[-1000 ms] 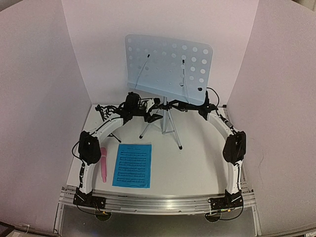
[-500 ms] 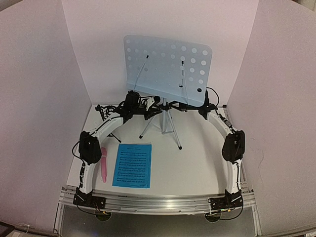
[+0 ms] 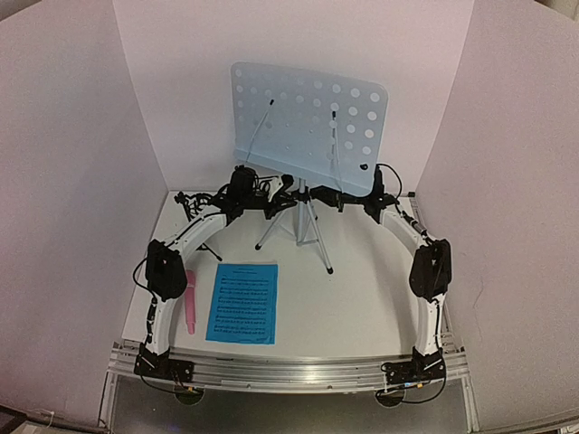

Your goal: Set up the instrument practice props

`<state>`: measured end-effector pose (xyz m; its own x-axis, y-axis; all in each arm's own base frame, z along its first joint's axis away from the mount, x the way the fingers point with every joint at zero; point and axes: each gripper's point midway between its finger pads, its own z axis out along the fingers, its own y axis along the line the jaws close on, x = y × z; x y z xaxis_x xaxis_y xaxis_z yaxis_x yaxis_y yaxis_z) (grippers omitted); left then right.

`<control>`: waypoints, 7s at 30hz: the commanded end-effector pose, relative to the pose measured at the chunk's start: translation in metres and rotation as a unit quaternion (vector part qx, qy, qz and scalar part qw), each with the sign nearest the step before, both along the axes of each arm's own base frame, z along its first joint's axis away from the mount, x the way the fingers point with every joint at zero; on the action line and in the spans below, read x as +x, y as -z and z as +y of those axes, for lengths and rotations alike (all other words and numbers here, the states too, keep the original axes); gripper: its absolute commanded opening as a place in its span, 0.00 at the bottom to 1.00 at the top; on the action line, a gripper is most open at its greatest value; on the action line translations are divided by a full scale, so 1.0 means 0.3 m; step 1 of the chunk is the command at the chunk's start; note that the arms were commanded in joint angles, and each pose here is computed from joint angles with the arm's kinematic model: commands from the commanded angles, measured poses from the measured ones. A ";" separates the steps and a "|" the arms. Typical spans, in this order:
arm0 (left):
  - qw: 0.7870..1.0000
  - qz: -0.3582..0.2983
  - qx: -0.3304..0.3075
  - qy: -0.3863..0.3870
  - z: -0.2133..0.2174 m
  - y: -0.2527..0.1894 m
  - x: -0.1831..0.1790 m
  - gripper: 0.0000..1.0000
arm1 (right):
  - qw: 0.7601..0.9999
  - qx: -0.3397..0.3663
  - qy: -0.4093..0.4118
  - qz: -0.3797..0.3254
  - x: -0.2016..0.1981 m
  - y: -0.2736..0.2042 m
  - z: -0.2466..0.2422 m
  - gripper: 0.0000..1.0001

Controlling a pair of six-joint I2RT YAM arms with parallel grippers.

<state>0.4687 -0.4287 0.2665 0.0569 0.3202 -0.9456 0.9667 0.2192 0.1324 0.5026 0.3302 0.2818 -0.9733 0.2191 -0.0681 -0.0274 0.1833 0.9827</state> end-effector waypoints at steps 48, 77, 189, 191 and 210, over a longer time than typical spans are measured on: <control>1.000 0.012 -0.018 0.017 0.007 -0.043 -0.004 0.00 | 0.297 -0.406 -0.071 -0.861 0.013 -0.084 -0.113 0.73; 0.999 0.016 -0.029 0.017 0.005 -0.042 -0.005 0.00 | 0.265 -0.350 -0.168 -0.883 -0.078 0.006 0.061 0.10; 1.000 -0.014 0.020 0.010 -0.023 0.010 0.007 0.00 | 0.660 -0.248 -0.005 -0.709 -0.236 -0.220 -0.273 0.60; 1.000 -0.013 0.020 0.008 -0.023 0.012 0.010 0.00 | 0.617 -0.266 -0.019 -0.741 -0.203 -0.203 -0.259 0.61; 1.000 -0.014 0.022 0.006 -0.027 0.014 0.025 0.00 | 0.392 -0.327 -0.121 -0.851 -0.064 -0.078 -0.046 0.46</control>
